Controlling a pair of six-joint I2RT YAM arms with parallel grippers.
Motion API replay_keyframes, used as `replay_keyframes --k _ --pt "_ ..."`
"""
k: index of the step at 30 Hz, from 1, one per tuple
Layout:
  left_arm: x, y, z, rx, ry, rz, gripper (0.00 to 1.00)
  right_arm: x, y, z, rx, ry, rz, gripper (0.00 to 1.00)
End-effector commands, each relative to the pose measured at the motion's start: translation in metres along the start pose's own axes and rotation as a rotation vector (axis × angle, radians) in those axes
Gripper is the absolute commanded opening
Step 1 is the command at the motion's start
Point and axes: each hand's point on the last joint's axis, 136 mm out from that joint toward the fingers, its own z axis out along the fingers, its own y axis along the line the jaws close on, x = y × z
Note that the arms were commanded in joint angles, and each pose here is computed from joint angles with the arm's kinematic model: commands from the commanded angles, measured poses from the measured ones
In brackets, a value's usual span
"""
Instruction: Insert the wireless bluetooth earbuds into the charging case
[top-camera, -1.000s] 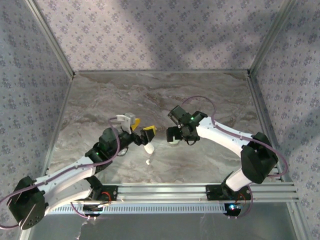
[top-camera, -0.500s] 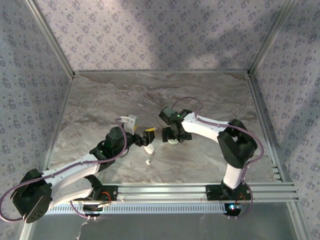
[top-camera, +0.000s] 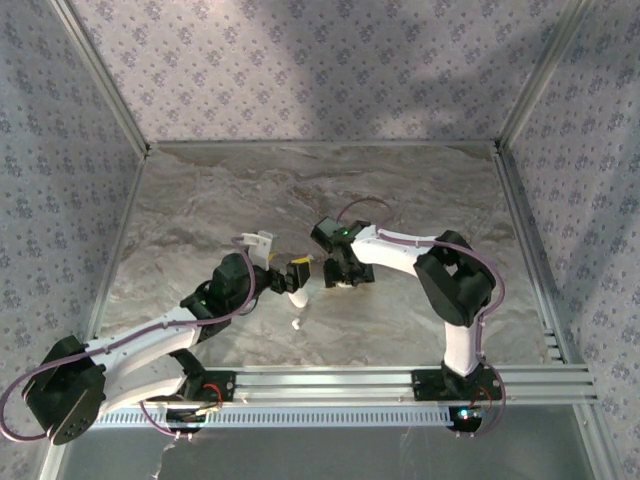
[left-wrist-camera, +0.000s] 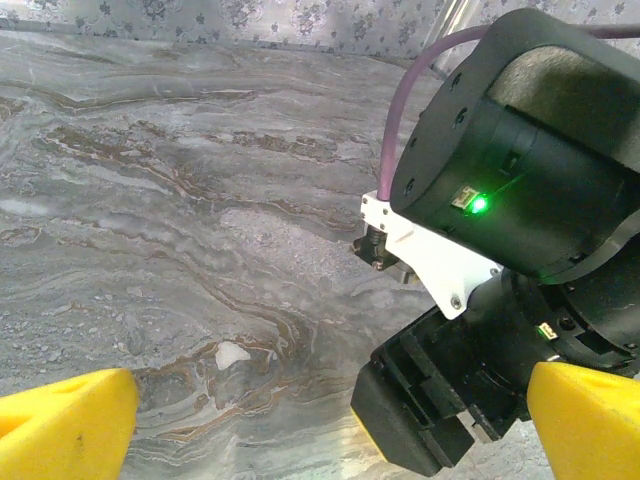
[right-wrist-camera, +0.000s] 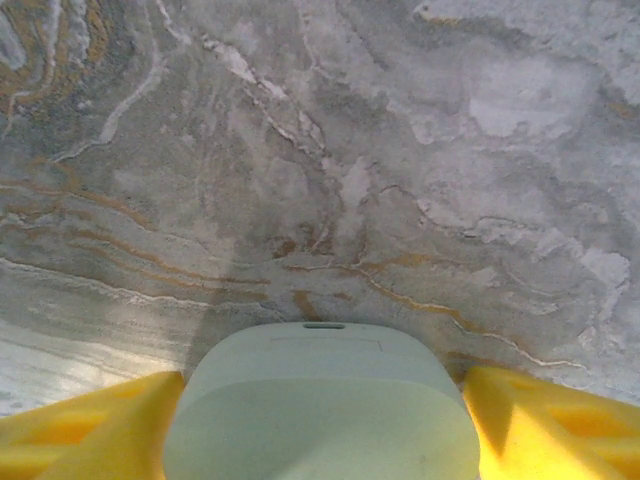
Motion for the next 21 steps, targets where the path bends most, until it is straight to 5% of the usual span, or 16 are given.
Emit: replay_keyframes --k 1,12,21 --pt "-0.017 -0.009 0.001 0.021 -0.038 0.011 1.0 -0.001 0.002 0.003 0.018 0.007 0.001 0.68" --pt "-0.016 -0.009 0.003 0.02 -0.033 0.008 1.0 -0.018 -0.019 -0.023 0.031 -0.051 0.032 0.59" --pt "-0.014 -0.009 0.005 0.022 -0.026 0.008 1.0 -0.085 -0.089 -0.029 0.007 -0.08 0.095 0.59"
